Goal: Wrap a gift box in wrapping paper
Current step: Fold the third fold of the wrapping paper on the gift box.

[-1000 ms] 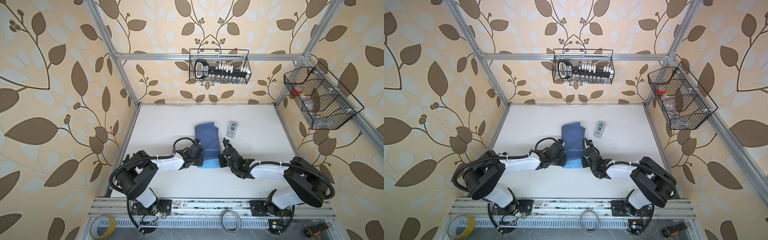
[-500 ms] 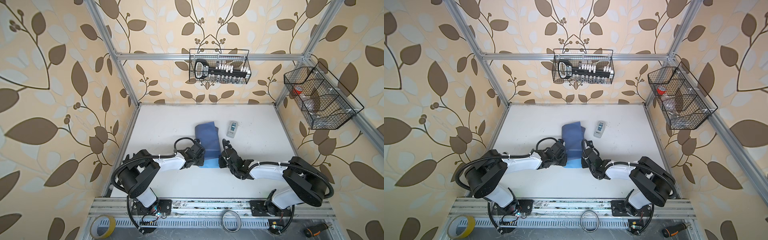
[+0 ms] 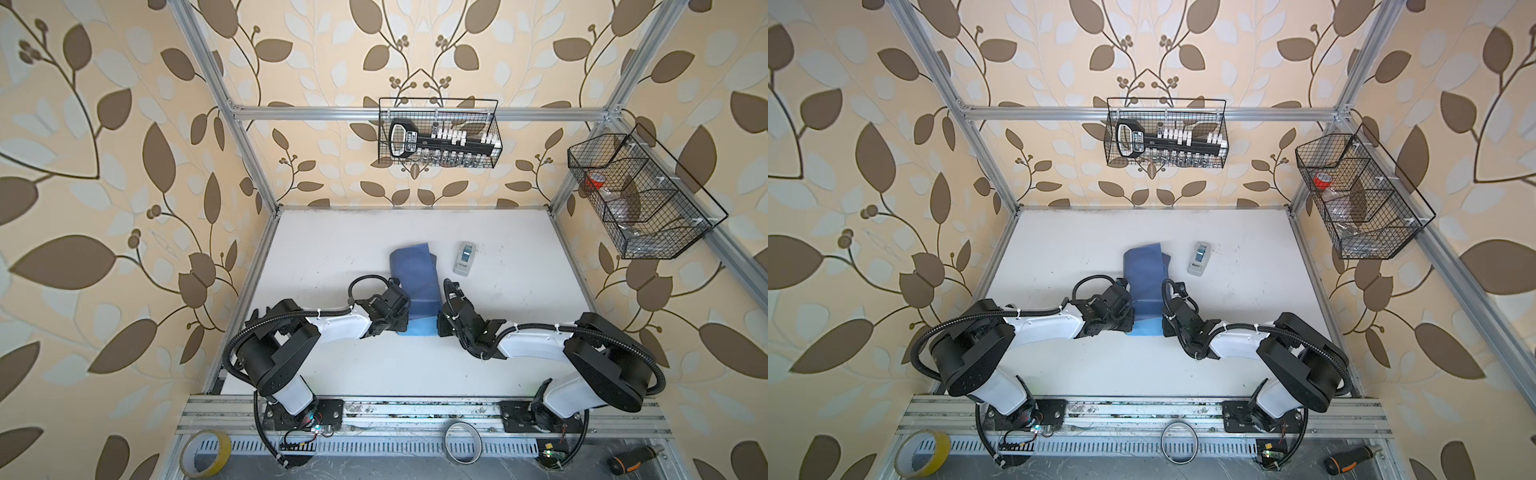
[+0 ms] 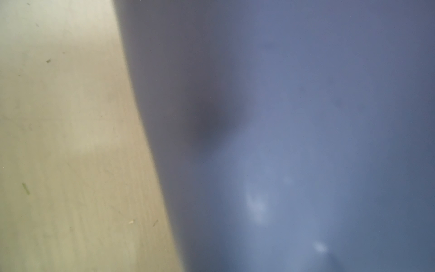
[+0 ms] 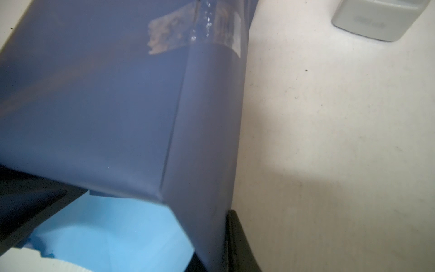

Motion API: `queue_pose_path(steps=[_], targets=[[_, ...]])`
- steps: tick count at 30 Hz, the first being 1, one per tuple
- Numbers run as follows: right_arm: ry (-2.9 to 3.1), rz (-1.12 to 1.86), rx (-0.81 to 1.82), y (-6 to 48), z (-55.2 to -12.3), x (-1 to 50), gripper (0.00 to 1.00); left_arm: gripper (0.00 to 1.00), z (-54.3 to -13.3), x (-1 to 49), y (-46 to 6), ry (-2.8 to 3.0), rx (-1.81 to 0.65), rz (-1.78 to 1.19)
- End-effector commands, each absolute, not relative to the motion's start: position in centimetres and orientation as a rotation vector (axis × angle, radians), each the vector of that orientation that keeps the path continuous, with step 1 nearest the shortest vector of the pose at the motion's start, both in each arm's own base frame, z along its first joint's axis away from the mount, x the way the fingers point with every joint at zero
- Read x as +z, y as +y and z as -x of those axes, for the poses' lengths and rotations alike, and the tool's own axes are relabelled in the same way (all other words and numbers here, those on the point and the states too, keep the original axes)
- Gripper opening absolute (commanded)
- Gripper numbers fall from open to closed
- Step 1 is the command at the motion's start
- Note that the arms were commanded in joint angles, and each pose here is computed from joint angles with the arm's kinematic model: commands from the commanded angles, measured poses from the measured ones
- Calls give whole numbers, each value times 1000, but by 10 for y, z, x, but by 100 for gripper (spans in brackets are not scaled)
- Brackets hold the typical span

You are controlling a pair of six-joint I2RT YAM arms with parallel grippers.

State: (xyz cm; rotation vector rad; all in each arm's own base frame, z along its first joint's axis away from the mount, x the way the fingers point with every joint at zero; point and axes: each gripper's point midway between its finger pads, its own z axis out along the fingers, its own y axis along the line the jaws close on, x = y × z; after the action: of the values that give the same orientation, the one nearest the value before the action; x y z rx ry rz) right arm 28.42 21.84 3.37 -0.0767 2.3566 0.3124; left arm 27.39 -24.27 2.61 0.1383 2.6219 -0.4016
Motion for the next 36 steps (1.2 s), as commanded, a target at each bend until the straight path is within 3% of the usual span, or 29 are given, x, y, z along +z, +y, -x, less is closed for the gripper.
queue_pose_path(steps=[1, 5, 12, 17, 21, 29, 36], targets=[[2359, 57, 285, 218, -287, 36, 16, 0, -282, 35, -248, 2599, -400, -110], [2361, 66, 290, 216, -284, 34, 22, 11, -281, 35, -249, 2604, -412, -102], [2346, 43, 297, 218, -293, 38, 21, 38, -271, 39, -248, 2618, -457, -107], [2341, 22, 318, 222, -303, 40, 21, 45, -265, 41, -251, 2639, -498, -127], [2348, 22, 322, 222, -302, 39, 21, 43, -265, 43, -253, 2643, -506, -124], [2364, 31, 348, 216, -288, 39, 32, 18, -267, 42, -256, 2645, -512, -116], [2379, 32, 375, 214, -274, 38, 34, 6, -269, 39, -259, 2643, -523, -104]])
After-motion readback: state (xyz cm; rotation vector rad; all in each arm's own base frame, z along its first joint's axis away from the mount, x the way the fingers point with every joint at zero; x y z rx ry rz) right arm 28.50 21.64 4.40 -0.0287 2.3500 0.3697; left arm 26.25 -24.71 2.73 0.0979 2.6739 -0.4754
